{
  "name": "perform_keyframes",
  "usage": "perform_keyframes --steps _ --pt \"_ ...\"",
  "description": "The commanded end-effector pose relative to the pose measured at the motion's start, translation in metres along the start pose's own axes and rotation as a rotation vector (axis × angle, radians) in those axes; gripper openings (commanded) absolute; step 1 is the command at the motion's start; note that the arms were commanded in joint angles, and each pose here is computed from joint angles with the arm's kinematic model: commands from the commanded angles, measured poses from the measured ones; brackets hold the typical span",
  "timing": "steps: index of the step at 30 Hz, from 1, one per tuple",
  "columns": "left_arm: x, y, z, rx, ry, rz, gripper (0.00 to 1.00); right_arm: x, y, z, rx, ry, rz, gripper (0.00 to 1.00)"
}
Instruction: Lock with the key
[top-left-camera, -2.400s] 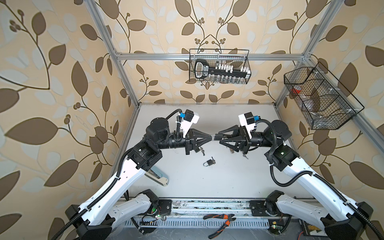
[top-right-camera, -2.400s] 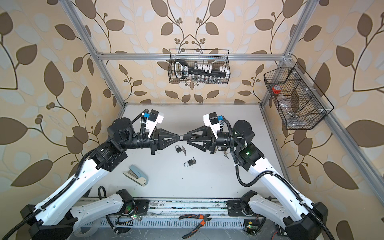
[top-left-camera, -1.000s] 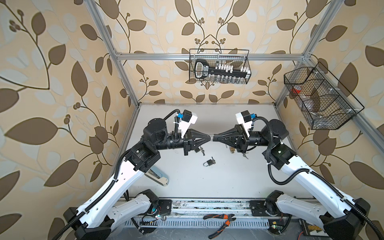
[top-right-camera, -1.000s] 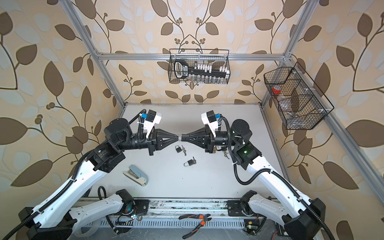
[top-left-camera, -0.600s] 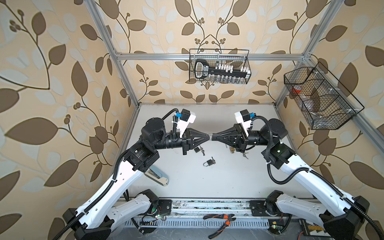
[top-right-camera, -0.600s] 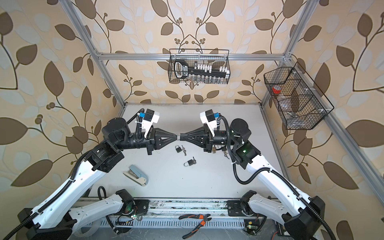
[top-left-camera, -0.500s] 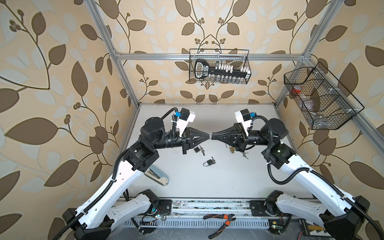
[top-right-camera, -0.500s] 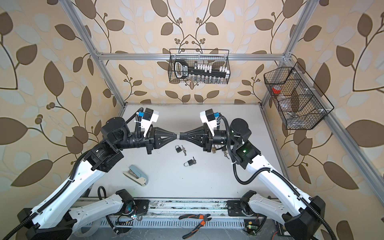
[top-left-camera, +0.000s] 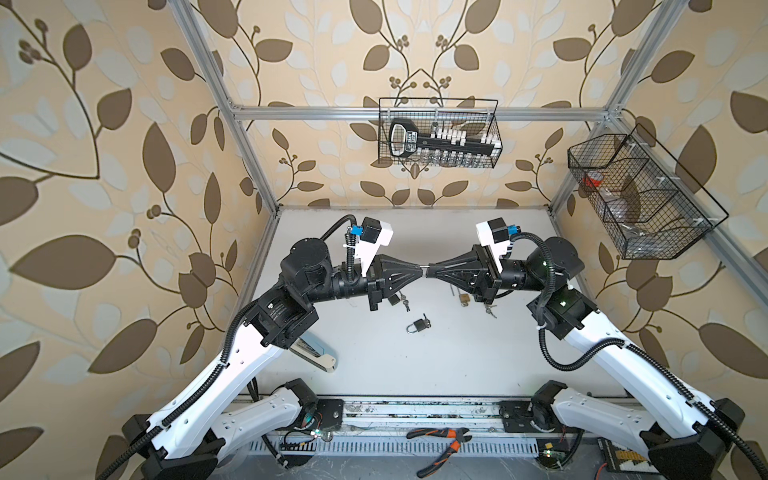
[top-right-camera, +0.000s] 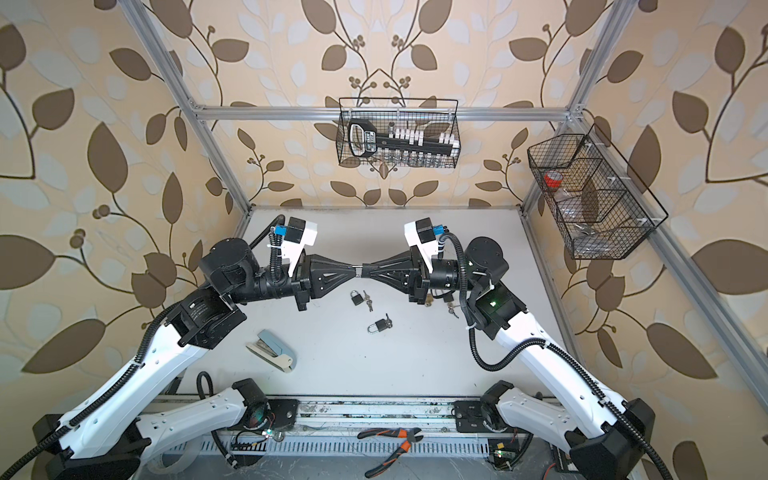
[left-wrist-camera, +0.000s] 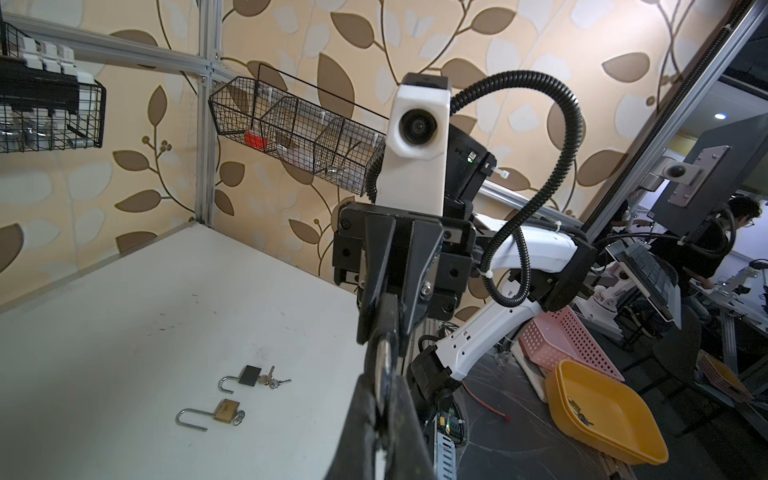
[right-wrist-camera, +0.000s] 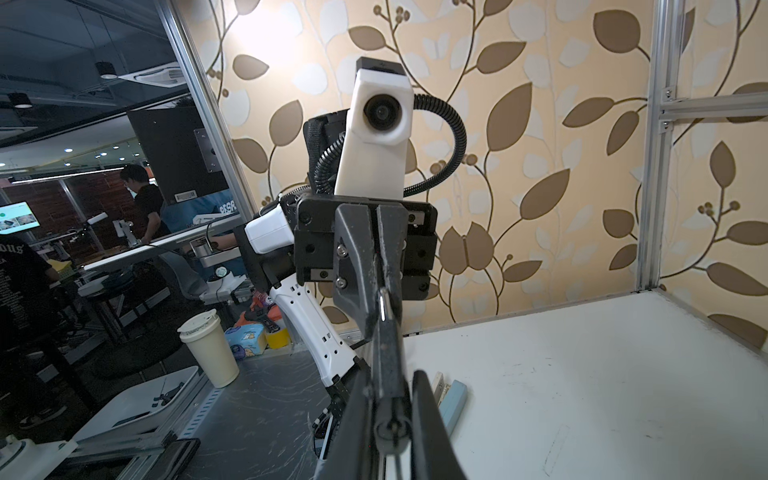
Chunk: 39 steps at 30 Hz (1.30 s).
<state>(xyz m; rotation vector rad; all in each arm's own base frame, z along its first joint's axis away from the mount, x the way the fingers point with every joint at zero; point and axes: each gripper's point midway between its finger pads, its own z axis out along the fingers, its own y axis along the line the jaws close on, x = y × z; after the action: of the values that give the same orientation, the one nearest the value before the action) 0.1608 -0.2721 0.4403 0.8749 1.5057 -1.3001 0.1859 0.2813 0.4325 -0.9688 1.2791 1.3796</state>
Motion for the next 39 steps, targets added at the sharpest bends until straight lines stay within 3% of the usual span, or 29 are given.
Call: perform_keyframes --steps 1,6,9,17,22,25,28,31,39 --pt "0.012 -0.017 0.005 0.095 0.051 0.01 0.0 0.0 -0.012 0.002 0.025 -0.016 0.025 0.0" --pt "0.035 -0.017 0.037 0.199 0.147 -0.062 0.0 0.007 -0.001 0.033 -0.004 0.022 -0.001 0.0" --pt "0.041 -0.014 0.046 0.214 0.143 -0.078 0.0 0.004 0.007 0.039 -0.033 -0.005 -0.004 0.0" --pt "0.026 -0.012 0.02 0.111 0.057 -0.027 0.0 -0.007 -0.004 0.005 0.044 -0.08 -0.025 0.0" --pt "0.013 -0.011 0.005 0.097 -0.001 -0.03 0.0 -0.007 0.004 -0.003 0.025 -0.081 -0.062 0.02" --pt "0.007 -0.014 0.005 0.114 -0.027 -0.038 0.0 -0.007 0.011 -0.003 -0.018 -0.084 -0.06 0.52" --pt "0.001 -0.015 0.004 0.123 -0.067 -0.046 0.0 -0.01 0.016 -0.006 -0.024 -0.108 -0.076 0.71" --pt "-0.005 -0.015 0.001 0.109 -0.11 -0.044 0.0 -0.014 0.016 -0.009 -0.005 -0.127 -0.084 0.78" --pt "-0.028 -0.025 -0.008 0.135 -0.214 -0.036 0.0 -0.005 0.006 -0.004 0.015 -0.121 -0.026 0.82"
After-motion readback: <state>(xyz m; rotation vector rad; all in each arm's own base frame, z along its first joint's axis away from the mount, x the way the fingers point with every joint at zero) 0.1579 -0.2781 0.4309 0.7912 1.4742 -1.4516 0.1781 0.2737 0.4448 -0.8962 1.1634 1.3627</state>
